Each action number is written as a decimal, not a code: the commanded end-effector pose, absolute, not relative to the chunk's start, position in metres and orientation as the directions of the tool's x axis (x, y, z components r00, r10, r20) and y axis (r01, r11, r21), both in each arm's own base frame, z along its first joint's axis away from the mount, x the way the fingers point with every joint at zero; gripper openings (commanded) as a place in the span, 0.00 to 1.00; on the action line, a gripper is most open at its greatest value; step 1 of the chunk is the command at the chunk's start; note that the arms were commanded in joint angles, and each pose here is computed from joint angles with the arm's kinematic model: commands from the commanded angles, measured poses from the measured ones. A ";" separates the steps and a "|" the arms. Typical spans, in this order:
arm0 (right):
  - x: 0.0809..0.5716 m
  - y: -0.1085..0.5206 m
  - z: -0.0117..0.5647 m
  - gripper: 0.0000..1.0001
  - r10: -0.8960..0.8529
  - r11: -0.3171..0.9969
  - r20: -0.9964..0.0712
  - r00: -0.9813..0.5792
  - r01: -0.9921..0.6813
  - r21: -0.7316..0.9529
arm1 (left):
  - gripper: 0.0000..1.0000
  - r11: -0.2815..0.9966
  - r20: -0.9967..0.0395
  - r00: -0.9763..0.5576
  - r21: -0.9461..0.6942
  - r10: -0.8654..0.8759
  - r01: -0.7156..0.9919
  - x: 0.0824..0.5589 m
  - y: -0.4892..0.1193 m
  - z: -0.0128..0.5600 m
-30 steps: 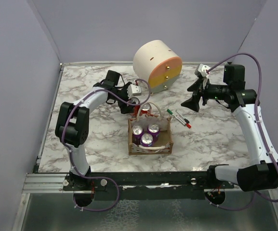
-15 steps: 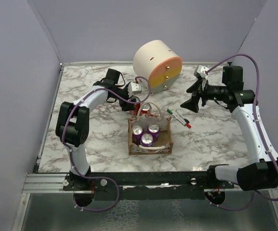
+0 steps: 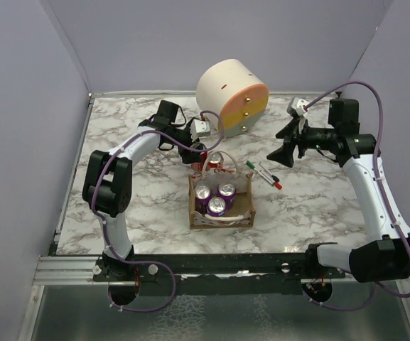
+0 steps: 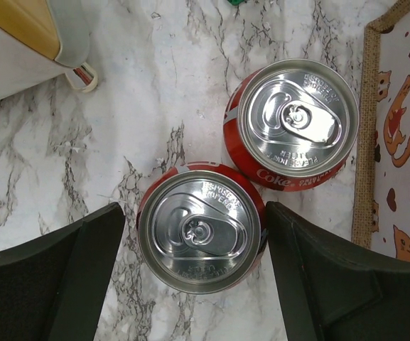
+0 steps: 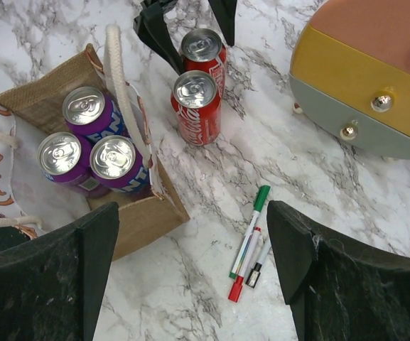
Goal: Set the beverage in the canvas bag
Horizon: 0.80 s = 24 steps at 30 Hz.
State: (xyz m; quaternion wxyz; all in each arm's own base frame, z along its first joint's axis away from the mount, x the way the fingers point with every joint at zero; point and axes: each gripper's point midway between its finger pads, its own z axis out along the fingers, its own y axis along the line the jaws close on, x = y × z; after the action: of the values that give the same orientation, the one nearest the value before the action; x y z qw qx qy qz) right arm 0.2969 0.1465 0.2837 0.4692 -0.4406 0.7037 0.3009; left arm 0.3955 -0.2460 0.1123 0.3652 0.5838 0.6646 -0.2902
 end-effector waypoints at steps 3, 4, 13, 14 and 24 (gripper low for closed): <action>0.291 0.148 0.292 0.84 -0.311 0.417 -0.940 -0.138 -0.909 -0.004 | 0.73 0.122 -0.854 -0.022 0.048 0.520 0.991 0.398 -0.258 0.127; 0.291 0.147 0.292 0.84 -0.310 0.417 -0.941 -0.137 -0.909 -0.005 | 0.69 0.122 -0.854 -0.024 0.046 0.519 0.992 0.397 -0.258 0.128; 0.287 0.147 0.295 0.84 -0.305 0.418 -0.944 -0.127 -0.908 -0.013 | 0.14 0.141 -0.836 0.013 0.108 0.549 0.984 0.396 -0.249 0.160; 0.287 0.147 0.295 0.84 -0.305 0.418 -0.944 -0.125 -0.908 -0.015 | 0.07 0.154 -0.828 0.020 0.128 0.560 0.980 0.398 -0.246 0.166; 0.290 0.146 0.284 0.84 -0.308 0.422 -0.941 -0.141 -0.906 -0.003 | 0.00 0.316 -0.809 0.083 0.319 0.583 0.894 0.391 -0.214 0.259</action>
State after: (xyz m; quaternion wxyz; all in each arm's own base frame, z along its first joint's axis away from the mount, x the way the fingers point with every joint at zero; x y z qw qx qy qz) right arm 0.2882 0.1454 0.2820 0.4768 -0.4406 0.6981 0.3020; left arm 0.3916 -0.2190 0.1649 0.3784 0.5759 0.6932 -0.2113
